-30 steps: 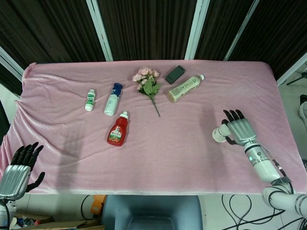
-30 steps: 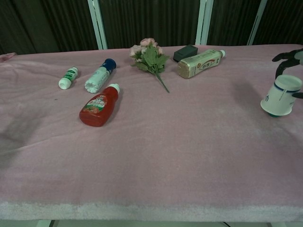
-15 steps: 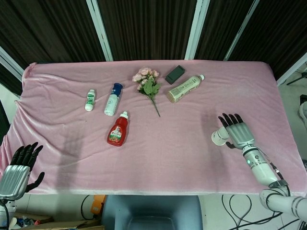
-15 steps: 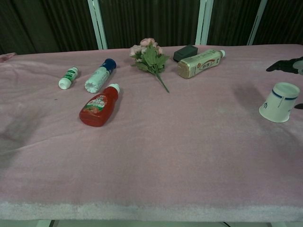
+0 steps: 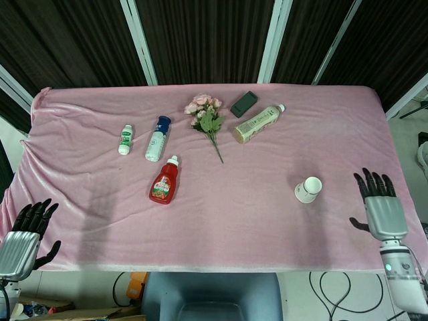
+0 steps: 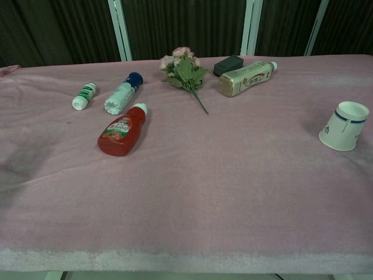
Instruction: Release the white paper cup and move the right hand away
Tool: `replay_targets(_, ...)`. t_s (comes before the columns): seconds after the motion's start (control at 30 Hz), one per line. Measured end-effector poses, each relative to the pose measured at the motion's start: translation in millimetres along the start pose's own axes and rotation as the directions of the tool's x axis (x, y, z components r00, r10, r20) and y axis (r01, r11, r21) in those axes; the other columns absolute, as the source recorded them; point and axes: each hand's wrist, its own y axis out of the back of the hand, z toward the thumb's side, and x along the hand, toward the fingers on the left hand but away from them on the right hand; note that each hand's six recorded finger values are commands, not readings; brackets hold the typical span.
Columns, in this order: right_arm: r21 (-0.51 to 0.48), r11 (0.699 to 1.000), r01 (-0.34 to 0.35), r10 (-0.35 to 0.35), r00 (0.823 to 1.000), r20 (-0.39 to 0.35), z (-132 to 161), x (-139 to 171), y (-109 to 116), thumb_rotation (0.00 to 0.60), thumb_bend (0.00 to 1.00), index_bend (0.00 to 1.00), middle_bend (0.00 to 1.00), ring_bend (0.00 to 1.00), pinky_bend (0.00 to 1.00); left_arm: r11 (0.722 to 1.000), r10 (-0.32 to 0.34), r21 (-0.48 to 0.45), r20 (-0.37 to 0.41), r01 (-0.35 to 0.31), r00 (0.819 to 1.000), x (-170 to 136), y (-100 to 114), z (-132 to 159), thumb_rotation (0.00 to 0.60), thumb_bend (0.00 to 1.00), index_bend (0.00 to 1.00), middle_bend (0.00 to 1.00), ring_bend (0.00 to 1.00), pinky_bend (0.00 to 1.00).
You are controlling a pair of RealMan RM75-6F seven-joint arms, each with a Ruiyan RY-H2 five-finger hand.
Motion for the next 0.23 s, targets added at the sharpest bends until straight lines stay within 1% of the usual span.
replay_targets(0.1, -0.022, 0.999, 0.045, -0.045, 0.999, 0.006, -1, 22, 7, 0.6, 0.27, 0.0, 0.0, 0.0, 0.0, 1.0, -0.003, 0.003, 0.004, 0.003, 1.0, 0, -1, 1, 0.6, 0.37, 0.0, 0.0, 0.0, 0.04)
replay_targets(0.23, -0.034, 0.999, 0.036, -0.036, 0.999, -0.002, 1, 29, 6, 0.6, 0.27, 0.0, 0.0, 0.0, 0.0, 1.0, 0.004, 0.008, 0.008, -0.004, 1.0, -2, 0, 2, 0.6, 0.37, 0.0, 0.0, 0.0, 0.04)
